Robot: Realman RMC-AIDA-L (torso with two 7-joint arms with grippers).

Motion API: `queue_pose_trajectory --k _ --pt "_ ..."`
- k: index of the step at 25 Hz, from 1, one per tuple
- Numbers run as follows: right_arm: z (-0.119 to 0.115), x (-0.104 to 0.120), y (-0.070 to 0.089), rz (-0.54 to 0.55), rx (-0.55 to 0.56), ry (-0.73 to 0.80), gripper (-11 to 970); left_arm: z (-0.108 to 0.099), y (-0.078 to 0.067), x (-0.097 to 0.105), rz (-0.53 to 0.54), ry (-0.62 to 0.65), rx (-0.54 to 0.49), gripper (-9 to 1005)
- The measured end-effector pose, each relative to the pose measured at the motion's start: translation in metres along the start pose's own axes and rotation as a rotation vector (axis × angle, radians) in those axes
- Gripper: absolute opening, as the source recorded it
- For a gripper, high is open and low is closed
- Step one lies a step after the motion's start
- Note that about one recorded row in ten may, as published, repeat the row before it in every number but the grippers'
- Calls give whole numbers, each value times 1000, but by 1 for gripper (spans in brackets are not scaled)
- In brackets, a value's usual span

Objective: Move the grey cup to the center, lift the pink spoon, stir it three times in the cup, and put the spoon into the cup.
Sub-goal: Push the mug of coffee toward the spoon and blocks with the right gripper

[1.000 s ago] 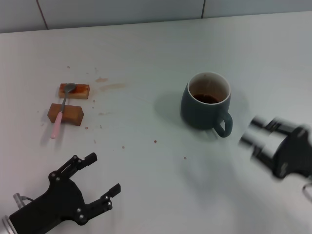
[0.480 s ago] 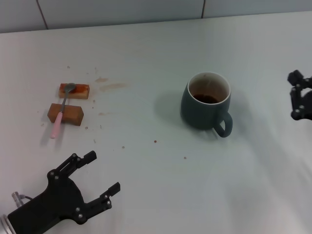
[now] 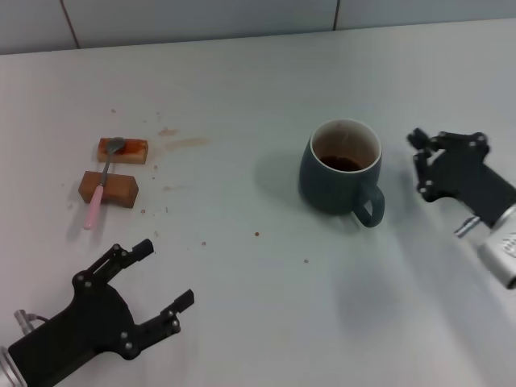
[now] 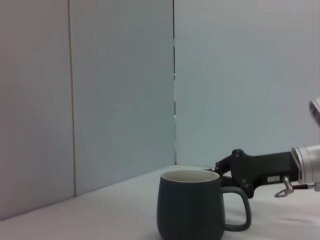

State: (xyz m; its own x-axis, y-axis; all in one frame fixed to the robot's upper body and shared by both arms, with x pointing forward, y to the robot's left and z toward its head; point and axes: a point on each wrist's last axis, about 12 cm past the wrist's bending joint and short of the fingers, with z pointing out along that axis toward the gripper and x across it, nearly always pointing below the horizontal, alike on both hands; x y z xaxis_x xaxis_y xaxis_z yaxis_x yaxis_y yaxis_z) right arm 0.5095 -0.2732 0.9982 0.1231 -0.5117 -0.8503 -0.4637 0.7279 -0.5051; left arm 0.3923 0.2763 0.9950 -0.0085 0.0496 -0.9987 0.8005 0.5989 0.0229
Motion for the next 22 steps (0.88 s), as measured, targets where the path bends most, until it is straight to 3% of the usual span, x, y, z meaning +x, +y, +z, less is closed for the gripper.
queue_pose_trajectory --k 22 --pt "54 -30 25 44 -124 5 56 4 8 -4 8 -20 -12 859"
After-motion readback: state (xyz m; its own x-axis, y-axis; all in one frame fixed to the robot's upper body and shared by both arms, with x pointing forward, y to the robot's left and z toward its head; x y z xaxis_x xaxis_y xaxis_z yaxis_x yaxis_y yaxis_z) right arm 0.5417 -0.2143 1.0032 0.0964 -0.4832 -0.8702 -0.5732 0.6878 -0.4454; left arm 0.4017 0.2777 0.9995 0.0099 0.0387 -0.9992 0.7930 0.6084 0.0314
